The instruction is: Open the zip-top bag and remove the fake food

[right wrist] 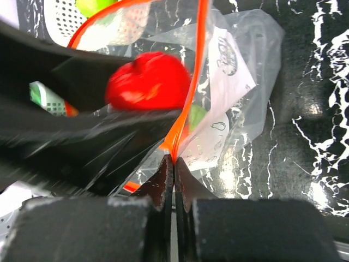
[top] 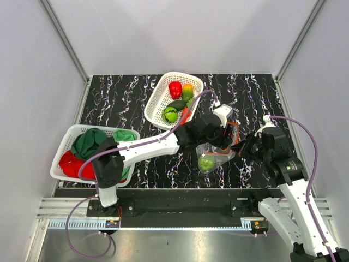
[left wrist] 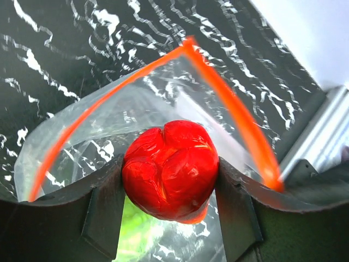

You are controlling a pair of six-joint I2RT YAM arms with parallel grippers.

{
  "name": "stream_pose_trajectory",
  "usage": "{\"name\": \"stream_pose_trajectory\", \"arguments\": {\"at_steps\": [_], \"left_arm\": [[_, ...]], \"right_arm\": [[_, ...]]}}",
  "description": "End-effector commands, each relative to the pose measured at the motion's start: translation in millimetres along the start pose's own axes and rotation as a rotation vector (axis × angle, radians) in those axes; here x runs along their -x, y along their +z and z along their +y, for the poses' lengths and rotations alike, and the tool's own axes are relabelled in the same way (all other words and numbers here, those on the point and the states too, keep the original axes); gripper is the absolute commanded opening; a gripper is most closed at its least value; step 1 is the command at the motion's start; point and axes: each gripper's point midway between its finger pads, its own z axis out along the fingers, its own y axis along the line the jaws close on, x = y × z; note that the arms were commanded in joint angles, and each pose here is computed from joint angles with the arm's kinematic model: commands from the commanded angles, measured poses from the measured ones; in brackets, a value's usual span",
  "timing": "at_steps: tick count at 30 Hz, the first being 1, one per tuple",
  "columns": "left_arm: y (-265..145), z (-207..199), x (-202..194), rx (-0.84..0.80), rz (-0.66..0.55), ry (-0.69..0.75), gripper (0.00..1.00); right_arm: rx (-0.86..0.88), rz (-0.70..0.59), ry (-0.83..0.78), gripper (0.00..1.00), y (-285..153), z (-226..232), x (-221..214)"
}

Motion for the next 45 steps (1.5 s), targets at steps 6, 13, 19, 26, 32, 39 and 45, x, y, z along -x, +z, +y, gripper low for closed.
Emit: {"name": "stream_pose_trajectory", "arguments": {"at_steps": [6,13,19,26,32,39,45], "left_arm": [[-59,-33,69,-0.155,-0.165,0.150,0.00],[-101,-68,123,-0.591,-0.288,0.030,0.00],[-94,-4,158,-0.414,-0.351,-0.055,0.00],[-80,163,173,0.069,-0.384,-0.200,0.00],[-78,280,153,0.364,-0.330,-0.252,0.01],[-87,352,87,0.649,-0.158,-0.222,0.07],[-94,369,53,0.754,-0.083,-0.205,0.33]], "right_arm": [[-0.048,-0.045,-0.016,0.00,-2,-4,14],[-0.051,-0.048,-0.025,0.00,-2,-2,17],[-0.051,-0.061,-0.040,0.00,-4,-1,21],[-0.058,-0.063,-0.057,0.00,-3,-1,24],[-0.046,-0.066,-0.066,0.00,-5,0,23],[-0.034,-0.064,-0.073,0.00,-5,2,23],[-0.026,-0.053,-0.076,0.00,-3,3,21]]}}
